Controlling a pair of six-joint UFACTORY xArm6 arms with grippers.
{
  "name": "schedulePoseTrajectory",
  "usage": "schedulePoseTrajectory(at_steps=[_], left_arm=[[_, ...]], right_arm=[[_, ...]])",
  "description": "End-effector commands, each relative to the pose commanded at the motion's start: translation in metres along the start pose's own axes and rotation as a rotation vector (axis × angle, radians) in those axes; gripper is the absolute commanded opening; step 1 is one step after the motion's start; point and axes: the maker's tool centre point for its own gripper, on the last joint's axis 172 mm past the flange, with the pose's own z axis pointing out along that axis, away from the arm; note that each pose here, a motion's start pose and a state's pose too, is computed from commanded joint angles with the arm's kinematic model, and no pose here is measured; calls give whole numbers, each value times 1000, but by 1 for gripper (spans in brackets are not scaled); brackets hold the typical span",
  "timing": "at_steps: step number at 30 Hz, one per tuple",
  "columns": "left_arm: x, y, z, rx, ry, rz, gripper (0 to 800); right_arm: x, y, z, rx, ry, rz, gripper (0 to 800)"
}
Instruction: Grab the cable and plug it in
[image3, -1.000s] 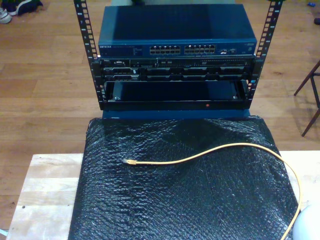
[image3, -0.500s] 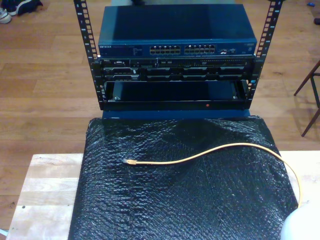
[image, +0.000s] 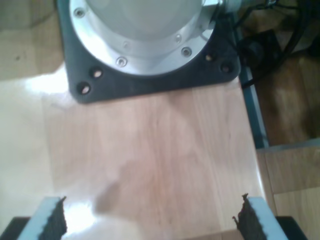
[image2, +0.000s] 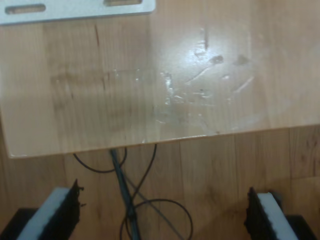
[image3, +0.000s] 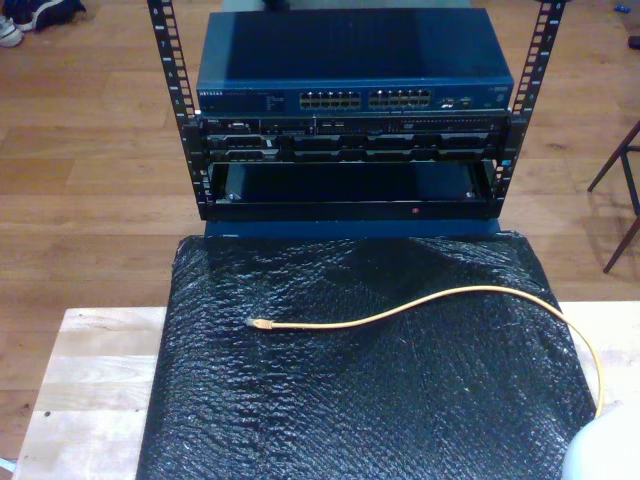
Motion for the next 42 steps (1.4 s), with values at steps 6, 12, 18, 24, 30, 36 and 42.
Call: schedulePoseTrajectory(at_steps=[6,12,18,24,30,36,42], left_arm=[[0,-19,-13,-1,-8,6,800],[7,-36,-24,-42,5,-12,800],[13,-62,-28,-70,-1,-20,800],[18,-75,-27,-101,-12,-34,800],[23,-96,-31,-70,-10,-24,800],[36,-116,-31,-73,35,-30,800],[49,-135,-32,-114,49,-57,800]], right_arm=[[2,25,-21,13,-8,45,797],[12,56,-32,62,39,101,797],[26,82,-48,112,111,143,797],[57,115,-61,80,271,168,796],[72,130,-72,84,355,222,796],[82,150,-75,79,372,217,796],[101,180,-78,101,379,204,794]])
